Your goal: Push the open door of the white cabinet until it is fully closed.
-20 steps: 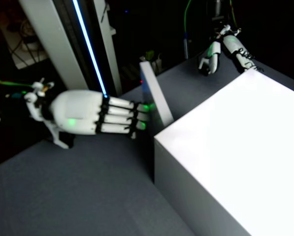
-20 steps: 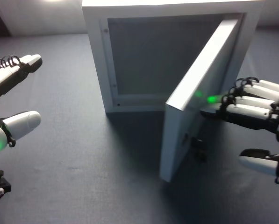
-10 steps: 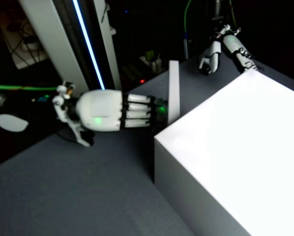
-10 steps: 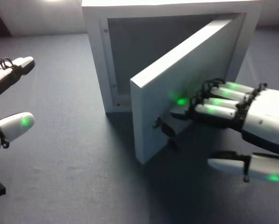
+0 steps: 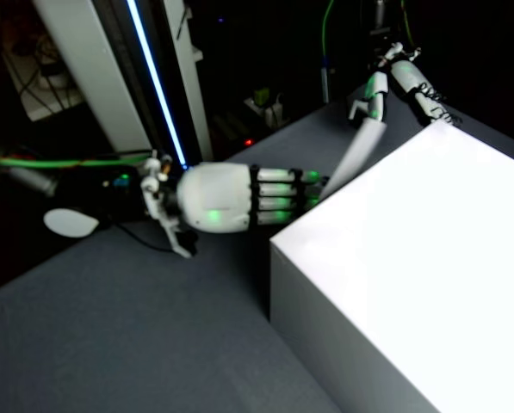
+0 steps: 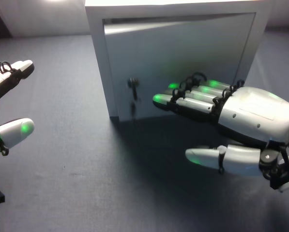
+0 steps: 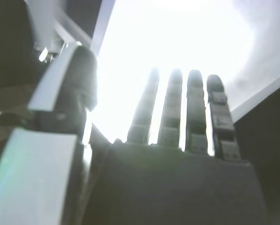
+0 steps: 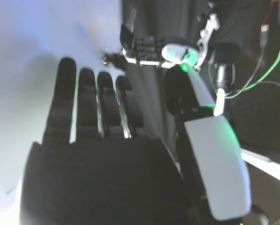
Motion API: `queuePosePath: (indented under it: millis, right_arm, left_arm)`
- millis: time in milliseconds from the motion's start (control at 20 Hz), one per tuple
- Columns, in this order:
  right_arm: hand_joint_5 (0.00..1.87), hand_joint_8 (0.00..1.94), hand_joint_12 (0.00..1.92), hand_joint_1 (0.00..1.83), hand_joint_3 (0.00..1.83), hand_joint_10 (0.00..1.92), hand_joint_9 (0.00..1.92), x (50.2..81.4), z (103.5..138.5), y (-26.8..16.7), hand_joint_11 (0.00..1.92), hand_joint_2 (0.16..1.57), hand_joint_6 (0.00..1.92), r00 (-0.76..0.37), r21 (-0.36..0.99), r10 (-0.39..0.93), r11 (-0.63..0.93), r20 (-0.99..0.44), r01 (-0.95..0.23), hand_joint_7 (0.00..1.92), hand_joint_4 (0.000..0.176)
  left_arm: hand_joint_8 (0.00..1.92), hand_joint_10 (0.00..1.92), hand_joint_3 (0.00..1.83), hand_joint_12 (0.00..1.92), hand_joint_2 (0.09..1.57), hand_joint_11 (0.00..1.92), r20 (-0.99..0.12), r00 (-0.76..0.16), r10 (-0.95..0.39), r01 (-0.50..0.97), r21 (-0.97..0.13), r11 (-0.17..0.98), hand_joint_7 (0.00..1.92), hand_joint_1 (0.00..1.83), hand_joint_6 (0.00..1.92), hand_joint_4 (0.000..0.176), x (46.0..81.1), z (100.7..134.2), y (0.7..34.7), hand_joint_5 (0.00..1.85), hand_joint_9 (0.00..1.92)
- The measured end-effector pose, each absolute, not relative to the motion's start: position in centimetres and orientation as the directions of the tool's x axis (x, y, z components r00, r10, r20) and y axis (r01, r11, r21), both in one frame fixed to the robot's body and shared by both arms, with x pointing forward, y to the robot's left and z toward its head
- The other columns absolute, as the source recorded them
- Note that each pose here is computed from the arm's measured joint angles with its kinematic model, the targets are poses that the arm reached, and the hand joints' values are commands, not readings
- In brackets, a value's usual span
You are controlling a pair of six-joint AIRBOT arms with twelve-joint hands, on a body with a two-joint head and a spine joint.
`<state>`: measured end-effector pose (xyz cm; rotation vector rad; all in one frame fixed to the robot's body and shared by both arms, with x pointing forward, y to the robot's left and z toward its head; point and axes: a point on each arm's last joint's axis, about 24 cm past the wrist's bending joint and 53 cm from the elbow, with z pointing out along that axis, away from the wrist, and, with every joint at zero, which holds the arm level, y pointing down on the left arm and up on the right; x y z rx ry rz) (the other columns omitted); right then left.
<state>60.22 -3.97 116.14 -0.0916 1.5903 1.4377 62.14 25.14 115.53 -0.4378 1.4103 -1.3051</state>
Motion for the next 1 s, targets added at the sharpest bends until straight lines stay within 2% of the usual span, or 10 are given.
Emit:
queuePosePath:
  millis: [50,100,200,450,700,750,800,850,900,1000]
  right_arm:
    - [0.04,0.0,0.17,0.31,0.0,0.01,0.04,60.5,116.1,-3.9,0.0,1.41,0.01,-0.537,0.728,0.513,0.31,-0.67,-0.612,0.04,0.0]
    - [0.03,0.0,0.03,0.52,0.0,0.01,0.04,60.8,116.1,-3.8,0.0,1.35,0.0,-0.539,0.734,0.519,0.309,-0.663,-0.605,0.05,0.0]
    - [0.0,0.0,0.0,0.47,0.0,0.0,0.0,61.1,116.3,-3.7,0.0,1.37,0.0,-0.529,0.726,0.518,0.317,-0.671,-0.61,0.0,0.0]
    - [0.0,0.0,0.0,0.53,0.0,0.0,0.0,61.3,116.2,-3.9,0.0,1.33,0.0,-0.527,0.73,0.525,0.323,-0.668,-0.603,0.0,0.0]
    - [0.0,0.0,0.0,0.41,0.0,0.0,0.0,60.8,116.3,-3.6,0.0,1.34,0.0,-0.535,0.733,0.521,0.317,-0.665,-0.602,0.0,0.0]
    - [0.0,0.0,0.2,0.38,0.0,0.0,0.07,60.1,116.6,-3.4,0.0,1.36,0.0,-0.538,0.725,0.507,0.31,-0.673,-0.615,0.05,0.0]
    - [0.0,0.0,0.2,0.38,0.0,0.0,0.07,59.8,116.8,-3.4,0.0,1.36,0.0,-0.541,0.723,0.502,0.303,-0.675,-0.621,0.05,0.0]
    - [0.01,0.01,0.66,0.41,0.0,0.01,0.14,59.2,117.2,-3.5,0.0,1.35,0.0,-0.542,0.718,0.494,0.296,-0.679,-0.63,0.11,0.0]
    - [0.0,0.0,0.81,0.39,0.0,0.0,0.13,58.7,117.7,-3.7,0.0,1.37,0.0,-0.538,0.711,0.491,0.289,-0.685,-0.641,0.1,0.0]
    - [0.13,0.01,1.02,0.4,0.01,0.03,0.21,57.8,118.2,-4.9,0.0,1.4,0.02,-0.532,0.704,0.491,0.288,-0.69,-0.649,0.2,0.0]
  left_arm:
    - [0.0,0.0,0.0,0.0,1.39,0.0,-0.456,-0.321,-0.83,0.388,-0.863,0.323,0.0,0.3,0.0,0.015,62.1,115.5,25.1,0.0,0.0]
    - [0.0,0.0,0.0,0.0,1.39,0.0,-0.457,-0.323,-0.829,0.387,-0.863,0.325,0.0,0.3,0.0,0.013,62.1,115.4,25.2,0.0,0.0]
    - [0.0,0.0,0.0,0.0,1.39,0.0,-0.457,-0.324,-0.828,0.387,-0.863,0.325,0.0,0.28,0.0,0.016,62.1,115.4,25.1,0.0,0.0]
    - [0.0,0.0,0.0,0.0,1.39,0.0,-0.457,-0.323,-0.829,0.387,-0.863,0.325,0.0,0.27,0.0,0.017,62.1,115.4,25.2,0.0,0.0]
    - [0.0,0.0,0.0,0.0,1.39,0.0,-0.453,-0.326,-0.83,0.385,-0.866,0.321,0.0,0.27,0.0,0.017,62.0,115.3,25.0,0.0,0.0]
    - [0.0,0.0,0.0,0.0,1.4,0.0,-0.452,-0.323,-0.832,0.385,-0.866,0.32,0.0,0.27,0.0,0.023,62.0,115.4,25.1,0.0,0.0]
    - [0.0,0.0,0.0,0.0,1.4,0.0,-0.451,-0.322,-0.832,0.387,-0.865,0.319,0.0,0.27,0.0,0.023,62.0,115.4,25.1,0.0,0.0]
    - [0.0,0.0,0.0,0.0,1.4,0.0,-0.452,-0.319,-0.833,0.389,-0.864,0.32,0.0,0.27,0.0,0.023,61.9,115.4,25.3,0.0,0.0]
    - [0.0,0.0,0.0,0.0,1.39,0.0,-0.446,-0.315,-0.838,0.385,-0.867,0.317,0.0,0.28,0.0,0.025,61.8,115.4,25.4,0.0,0.0]
    - [0.0,0.0,0.0,0.0,1.39,0.0,-0.446,-0.314,-0.838,0.383,-0.867,0.319,0.0,0.27,0.0,0.027,61.7,115.3,25.5,0.0,0.0]
